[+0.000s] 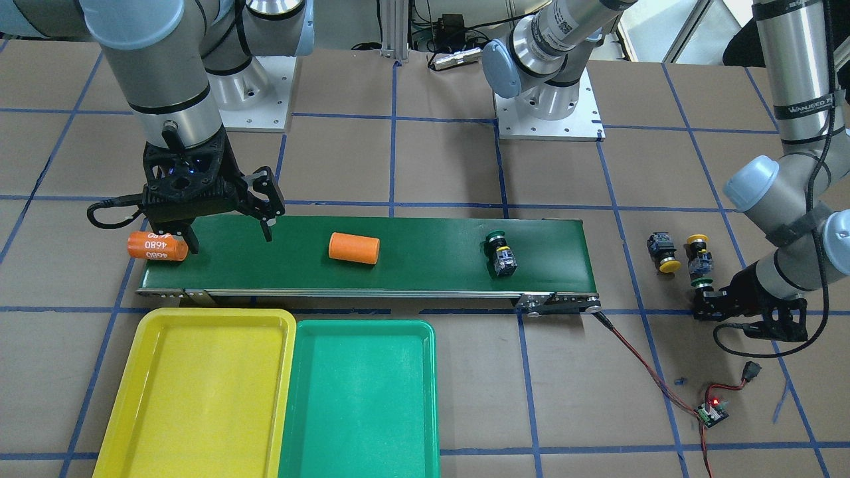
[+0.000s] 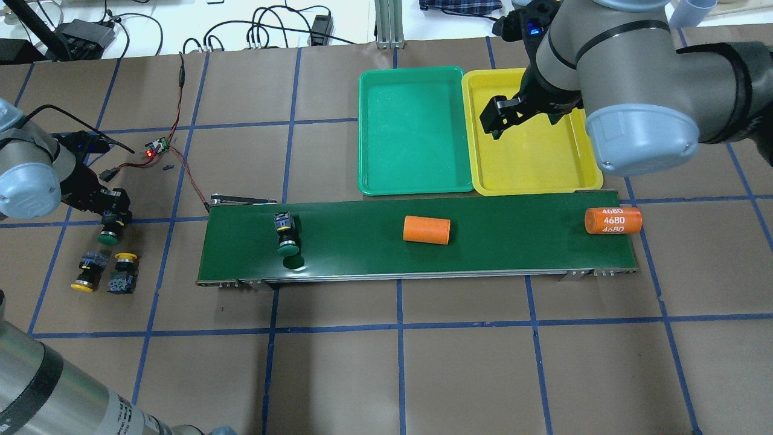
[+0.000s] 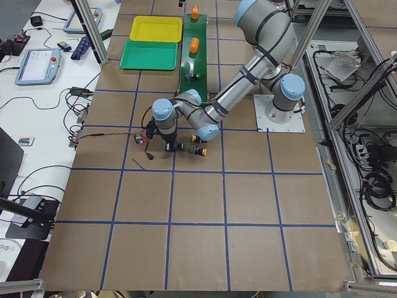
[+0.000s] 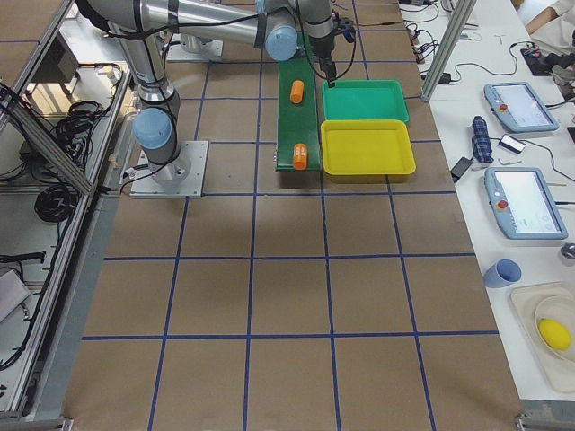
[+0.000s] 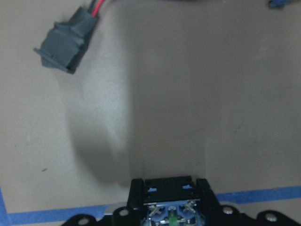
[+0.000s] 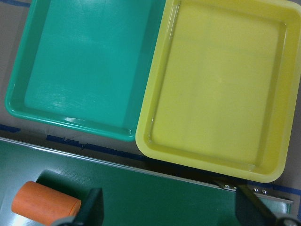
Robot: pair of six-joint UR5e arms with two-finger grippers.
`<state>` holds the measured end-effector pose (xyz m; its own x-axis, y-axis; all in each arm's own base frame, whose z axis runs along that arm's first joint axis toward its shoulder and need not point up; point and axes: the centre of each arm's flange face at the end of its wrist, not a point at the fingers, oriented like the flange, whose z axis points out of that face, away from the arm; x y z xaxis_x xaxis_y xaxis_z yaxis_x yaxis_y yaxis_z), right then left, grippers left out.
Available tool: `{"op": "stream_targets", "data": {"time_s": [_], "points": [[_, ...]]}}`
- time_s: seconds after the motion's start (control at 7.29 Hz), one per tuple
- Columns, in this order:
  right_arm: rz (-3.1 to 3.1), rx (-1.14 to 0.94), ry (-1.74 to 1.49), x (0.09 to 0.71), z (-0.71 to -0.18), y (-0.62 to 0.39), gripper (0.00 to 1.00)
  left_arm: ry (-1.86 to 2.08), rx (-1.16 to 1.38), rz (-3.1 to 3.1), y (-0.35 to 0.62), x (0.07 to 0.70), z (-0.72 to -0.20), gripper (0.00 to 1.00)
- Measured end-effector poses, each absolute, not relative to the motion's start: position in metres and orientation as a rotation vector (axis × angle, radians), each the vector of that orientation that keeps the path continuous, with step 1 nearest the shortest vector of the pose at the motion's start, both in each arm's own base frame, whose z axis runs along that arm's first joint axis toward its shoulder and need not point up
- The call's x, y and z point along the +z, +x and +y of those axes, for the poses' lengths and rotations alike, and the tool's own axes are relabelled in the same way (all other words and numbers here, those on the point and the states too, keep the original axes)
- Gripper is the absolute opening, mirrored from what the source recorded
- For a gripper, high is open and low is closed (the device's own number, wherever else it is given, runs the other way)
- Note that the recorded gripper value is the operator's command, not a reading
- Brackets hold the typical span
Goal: Sort buttons by color to trays
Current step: 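Carry the green-capped button onto the belt end and release it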
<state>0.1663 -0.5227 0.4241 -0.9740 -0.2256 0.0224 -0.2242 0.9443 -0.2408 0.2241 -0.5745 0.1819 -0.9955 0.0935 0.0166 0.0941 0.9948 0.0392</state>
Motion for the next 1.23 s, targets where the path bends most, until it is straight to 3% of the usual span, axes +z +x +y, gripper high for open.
{"op": "stream_targets", "data": {"time_s": [0.82, 1.23], "points": [[3.073, -0.293, -0.352, 0.422, -0.517, 0.168, 1.00, -0.155, 0.010, -3.076, 0.110, 0.287, -0.566, 0.00], [3.085, -0.274, -0.344, 0.435, -0.514, 0.165, 1.00, -0.149, -0.047, -3.060, 0.020, 0.277, -0.533, 0.00]]}}
